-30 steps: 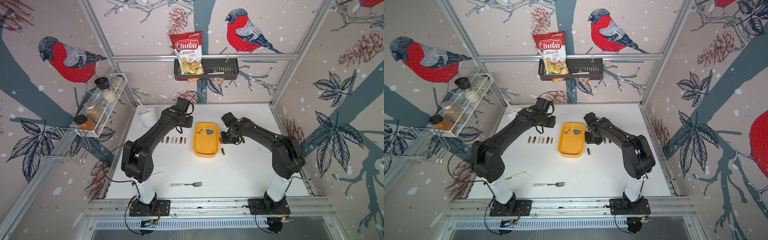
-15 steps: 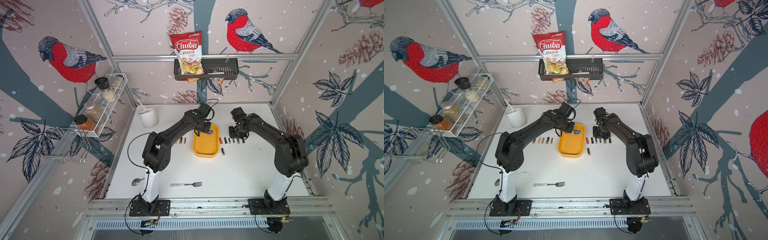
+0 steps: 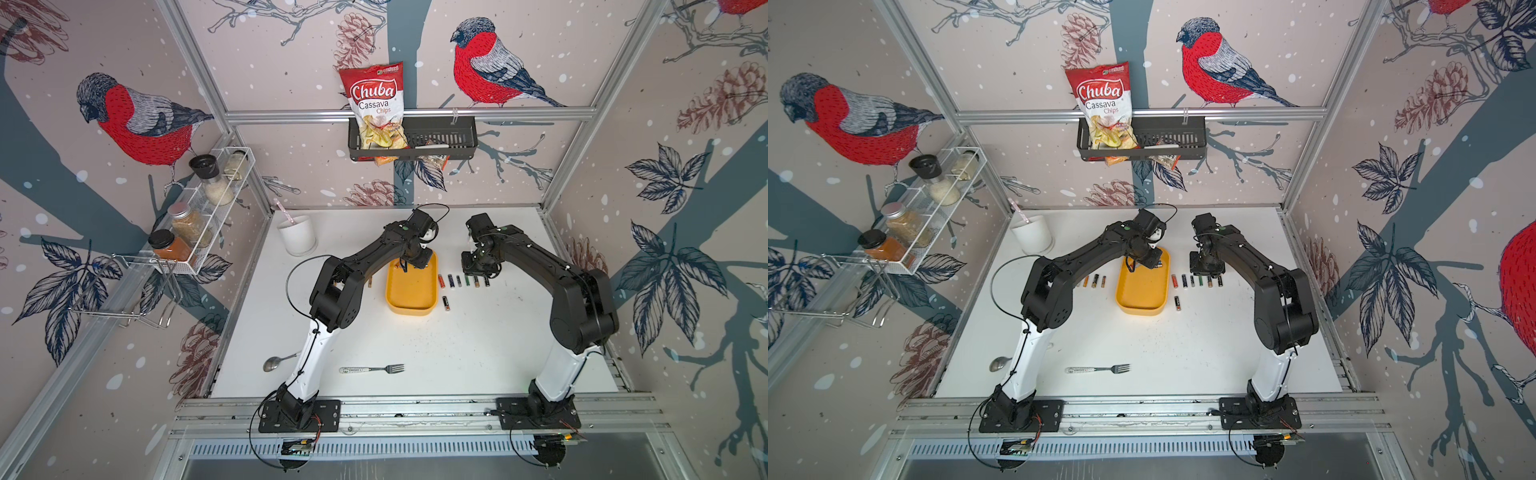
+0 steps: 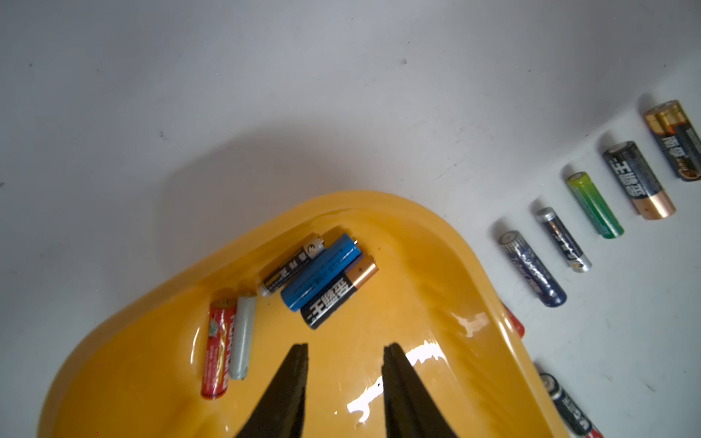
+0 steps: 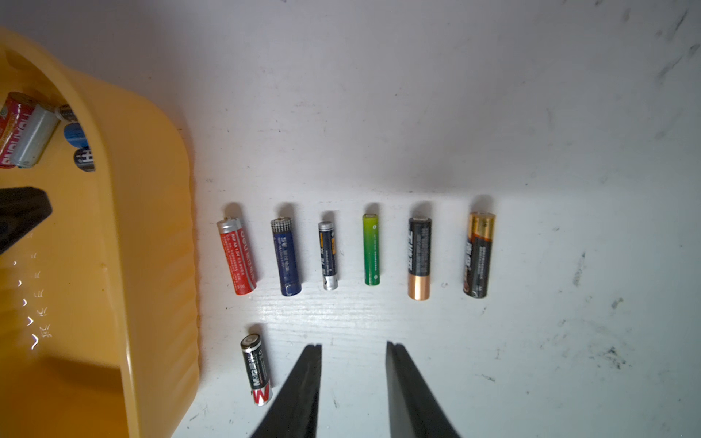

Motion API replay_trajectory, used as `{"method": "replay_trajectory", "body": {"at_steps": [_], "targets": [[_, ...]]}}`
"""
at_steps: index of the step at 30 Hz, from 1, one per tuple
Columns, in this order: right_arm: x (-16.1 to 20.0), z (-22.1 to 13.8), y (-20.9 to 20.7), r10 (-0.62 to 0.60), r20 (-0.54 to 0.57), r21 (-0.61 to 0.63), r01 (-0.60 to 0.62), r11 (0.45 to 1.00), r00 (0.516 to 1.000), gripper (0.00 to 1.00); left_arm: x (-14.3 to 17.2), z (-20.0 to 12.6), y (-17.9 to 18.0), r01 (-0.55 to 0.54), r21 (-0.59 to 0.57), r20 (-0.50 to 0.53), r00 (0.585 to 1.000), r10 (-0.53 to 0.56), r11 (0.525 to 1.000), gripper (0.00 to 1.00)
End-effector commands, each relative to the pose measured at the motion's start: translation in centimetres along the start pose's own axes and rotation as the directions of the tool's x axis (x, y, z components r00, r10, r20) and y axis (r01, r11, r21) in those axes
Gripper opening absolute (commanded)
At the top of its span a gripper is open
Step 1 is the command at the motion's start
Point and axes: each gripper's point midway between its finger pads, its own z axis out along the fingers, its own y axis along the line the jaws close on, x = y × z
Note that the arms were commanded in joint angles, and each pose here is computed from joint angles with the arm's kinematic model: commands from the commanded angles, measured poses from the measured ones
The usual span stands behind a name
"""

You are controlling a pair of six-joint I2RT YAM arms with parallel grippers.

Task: Take the batteries out of the storage box
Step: Pick up the battery from the storage box.

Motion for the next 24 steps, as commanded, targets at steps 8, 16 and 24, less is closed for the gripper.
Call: {"method": "replay_trajectory", "body": {"at_steps": [8,16,24], "targets": [[0.1,-0.4,-0.7,0.007,-0.008,0.024,-0.006,1.000,1.000,0.36,-0.5,1.6,-0.3,-0.051,0.056,-0.009,0.999,0.052,0.997,0.38],[0.0,-0.6,-1.1,0.015,-0.004,0.027,-0.015,1.000,1.000,0.36,0.5,3.1,-0.3,-0.038,0.062,-0.041,0.998,0.040,0.997,0.38],[0.1,-0.5,-1.1,0.015,-0.005,0.025,-0.015,1.000,1.000,0.36,1.3,3.7,0.1,-0.022,0.054,-0.060,0.998,0.025,0.998,0.36]]}}
